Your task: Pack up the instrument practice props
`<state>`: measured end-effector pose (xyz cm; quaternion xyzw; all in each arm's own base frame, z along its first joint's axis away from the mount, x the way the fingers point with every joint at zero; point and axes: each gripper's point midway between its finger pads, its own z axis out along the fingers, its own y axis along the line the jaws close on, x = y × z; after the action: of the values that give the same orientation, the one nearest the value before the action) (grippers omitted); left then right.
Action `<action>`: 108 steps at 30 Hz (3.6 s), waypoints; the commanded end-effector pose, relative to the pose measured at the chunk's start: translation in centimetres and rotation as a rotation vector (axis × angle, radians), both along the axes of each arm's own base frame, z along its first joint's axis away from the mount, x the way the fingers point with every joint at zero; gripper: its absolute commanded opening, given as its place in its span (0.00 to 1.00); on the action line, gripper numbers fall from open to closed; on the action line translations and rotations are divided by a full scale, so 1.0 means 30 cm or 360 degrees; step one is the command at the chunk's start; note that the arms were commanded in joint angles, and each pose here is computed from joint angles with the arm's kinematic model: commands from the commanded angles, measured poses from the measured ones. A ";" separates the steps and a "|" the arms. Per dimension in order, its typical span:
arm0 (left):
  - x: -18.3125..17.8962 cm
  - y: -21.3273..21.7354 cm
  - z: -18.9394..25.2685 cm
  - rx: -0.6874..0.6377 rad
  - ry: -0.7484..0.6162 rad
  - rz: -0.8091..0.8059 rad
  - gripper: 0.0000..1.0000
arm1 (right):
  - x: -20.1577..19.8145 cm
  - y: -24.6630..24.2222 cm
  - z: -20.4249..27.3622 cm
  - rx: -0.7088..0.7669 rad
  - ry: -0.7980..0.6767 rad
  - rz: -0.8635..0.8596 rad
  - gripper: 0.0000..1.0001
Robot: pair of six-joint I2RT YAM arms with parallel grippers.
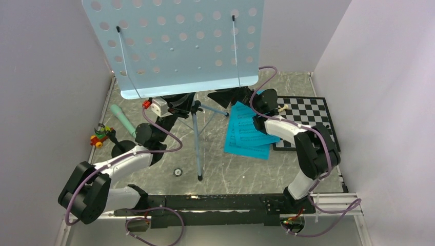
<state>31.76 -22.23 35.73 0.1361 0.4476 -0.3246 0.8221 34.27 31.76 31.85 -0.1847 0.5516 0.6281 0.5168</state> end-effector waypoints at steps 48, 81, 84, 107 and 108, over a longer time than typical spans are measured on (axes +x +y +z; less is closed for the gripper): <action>-0.060 -0.128 -0.626 0.0362 0.0897 -0.0192 0.06 | -0.095 0.219 0.248 0.0118 -0.0438 0.0552 0.76; -0.097 0.029 -0.551 0.0245 0.0950 0.0074 0.79 | -0.093 0.267 0.187 0.0055 -0.0295 0.0551 0.00; -0.114 0.053 -0.534 0.0201 0.0939 0.0089 0.88 | -0.097 0.255 0.163 0.0054 -0.0294 0.0517 0.00; -0.197 -0.099 -0.526 0.0020 0.0881 -0.0262 0.98 | -0.055 0.164 -0.058 -0.0117 -0.0128 0.0081 0.00; -0.197 -0.102 -0.526 0.0018 0.0879 -0.0259 0.98 | -0.050 0.157 -0.068 -0.0128 -0.0110 0.0053 0.00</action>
<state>25.95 -24.76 17.83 0.0953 0.6741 -0.3897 0.6202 30.73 36.48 38.05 -0.2741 0.4295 0.6322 0.5837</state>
